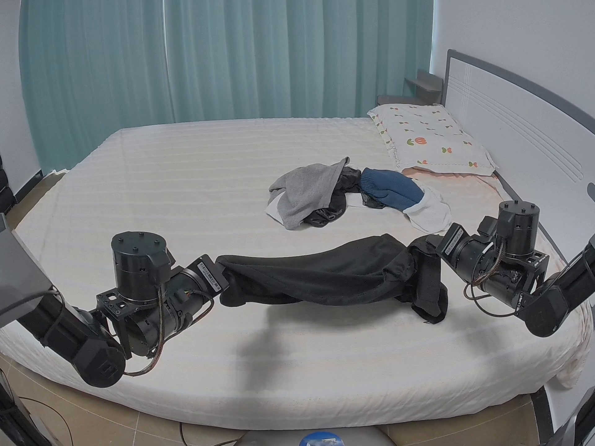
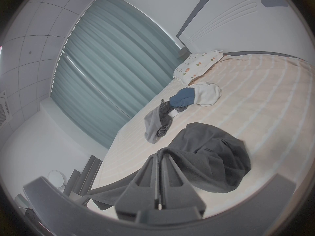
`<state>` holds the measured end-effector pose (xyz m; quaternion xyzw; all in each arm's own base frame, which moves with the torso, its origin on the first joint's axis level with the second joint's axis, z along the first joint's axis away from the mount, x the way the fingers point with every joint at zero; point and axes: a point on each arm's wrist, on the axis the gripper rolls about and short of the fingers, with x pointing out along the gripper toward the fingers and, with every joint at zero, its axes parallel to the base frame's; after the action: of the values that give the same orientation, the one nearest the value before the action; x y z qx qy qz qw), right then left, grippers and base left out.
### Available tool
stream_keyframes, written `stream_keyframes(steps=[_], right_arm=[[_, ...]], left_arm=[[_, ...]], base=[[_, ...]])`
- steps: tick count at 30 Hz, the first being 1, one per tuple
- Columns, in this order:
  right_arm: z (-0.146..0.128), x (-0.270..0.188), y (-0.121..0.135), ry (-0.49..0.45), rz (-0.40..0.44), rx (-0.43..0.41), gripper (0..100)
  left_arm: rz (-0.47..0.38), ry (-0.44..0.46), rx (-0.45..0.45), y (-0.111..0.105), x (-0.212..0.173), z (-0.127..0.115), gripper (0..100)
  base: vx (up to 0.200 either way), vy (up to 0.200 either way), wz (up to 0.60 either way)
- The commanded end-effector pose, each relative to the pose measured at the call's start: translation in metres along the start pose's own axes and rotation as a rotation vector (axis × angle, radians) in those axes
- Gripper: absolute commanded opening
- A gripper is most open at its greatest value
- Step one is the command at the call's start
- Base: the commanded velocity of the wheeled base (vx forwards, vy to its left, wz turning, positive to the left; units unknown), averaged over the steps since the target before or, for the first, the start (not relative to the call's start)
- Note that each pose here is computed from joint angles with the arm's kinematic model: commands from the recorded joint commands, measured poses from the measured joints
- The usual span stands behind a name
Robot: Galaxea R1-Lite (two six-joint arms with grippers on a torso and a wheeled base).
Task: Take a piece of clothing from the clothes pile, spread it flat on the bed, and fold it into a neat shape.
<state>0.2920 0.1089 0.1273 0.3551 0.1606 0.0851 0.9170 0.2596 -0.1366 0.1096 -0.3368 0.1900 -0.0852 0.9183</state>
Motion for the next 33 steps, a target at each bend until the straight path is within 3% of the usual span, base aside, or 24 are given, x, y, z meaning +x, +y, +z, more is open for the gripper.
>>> stream_keyframes(steps=[1, 22, 33], right_arm=[[0.002, -0.002, 0.002, -0.007, 0.009, 0.001, 0], [0.011, -0.011, 0.01, -0.03, 0.048, 0.013, 0], [0.0, 0.001, 0.008, 0.01, 0.039, 0.012, 0]], left_arm=[[-0.016, -0.019, -0.006, -0.004, -0.005, 0.005, 0], [-0.019, -0.041, 0.016, -0.004, -0.008, 0.012, 0], [-0.026, -0.063, 0.03, -0.004, -0.014, 0.018, 0]], base=[[0.0, 0.2, 0.0], [0.0, 0.2, 0.0], [0.0, 0.2, 0.0]])
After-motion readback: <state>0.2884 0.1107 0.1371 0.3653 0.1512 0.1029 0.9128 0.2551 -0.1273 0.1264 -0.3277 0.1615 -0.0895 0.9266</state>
